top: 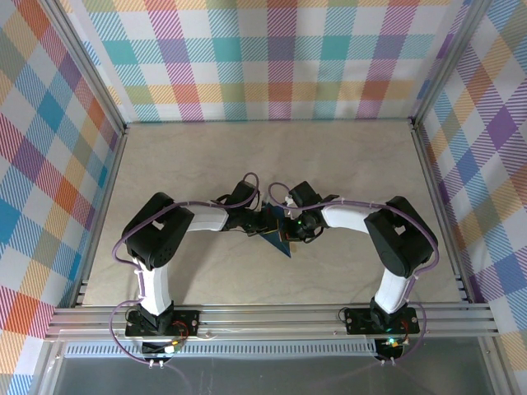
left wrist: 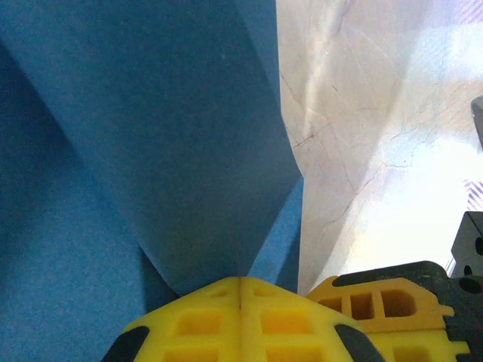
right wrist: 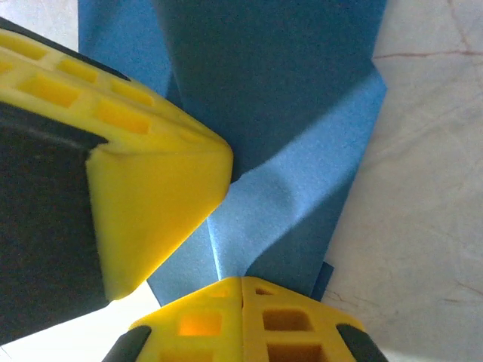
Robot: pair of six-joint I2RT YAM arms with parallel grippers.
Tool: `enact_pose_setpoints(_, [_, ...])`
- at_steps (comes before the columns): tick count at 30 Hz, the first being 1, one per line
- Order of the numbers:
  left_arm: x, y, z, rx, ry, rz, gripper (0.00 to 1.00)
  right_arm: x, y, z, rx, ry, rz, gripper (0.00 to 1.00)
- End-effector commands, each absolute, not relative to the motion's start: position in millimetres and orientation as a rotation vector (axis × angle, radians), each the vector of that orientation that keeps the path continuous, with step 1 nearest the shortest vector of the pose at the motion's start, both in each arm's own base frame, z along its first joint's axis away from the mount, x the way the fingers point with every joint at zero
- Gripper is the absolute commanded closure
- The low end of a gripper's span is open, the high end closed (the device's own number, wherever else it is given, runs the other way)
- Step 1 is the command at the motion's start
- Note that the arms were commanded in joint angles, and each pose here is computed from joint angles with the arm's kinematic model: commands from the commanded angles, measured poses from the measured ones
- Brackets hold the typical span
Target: Fold a paper plane with a square sheet of paper (fold left side to right side)
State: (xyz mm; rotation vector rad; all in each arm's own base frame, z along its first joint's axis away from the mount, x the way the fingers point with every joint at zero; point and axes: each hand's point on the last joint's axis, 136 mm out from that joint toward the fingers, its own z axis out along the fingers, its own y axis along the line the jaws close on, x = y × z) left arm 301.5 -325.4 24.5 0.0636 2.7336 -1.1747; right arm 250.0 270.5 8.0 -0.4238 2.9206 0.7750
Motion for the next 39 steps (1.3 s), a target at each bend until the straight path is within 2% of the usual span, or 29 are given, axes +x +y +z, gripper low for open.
enact_pose_setpoints(1, [299.9,-324.5,17.2,0.06,2.772,-1.115,1.0,204.9,214.1,-55.3,-0.446,3.182,0.376,1.0])
enact_pose_setpoints(11, [304.0,-306.0,3.0,0.033,2.831,-0.964,1.0,202.4,207.5,-54.6,-0.463,3.197,0.322,1.0])
enact_pose_setpoints(39, [390.1,-237.4,-3.7,-0.093,2.768,-0.832,1.0,191.8,205.1,-58.2,-0.454,3.232,0.344,1.0])
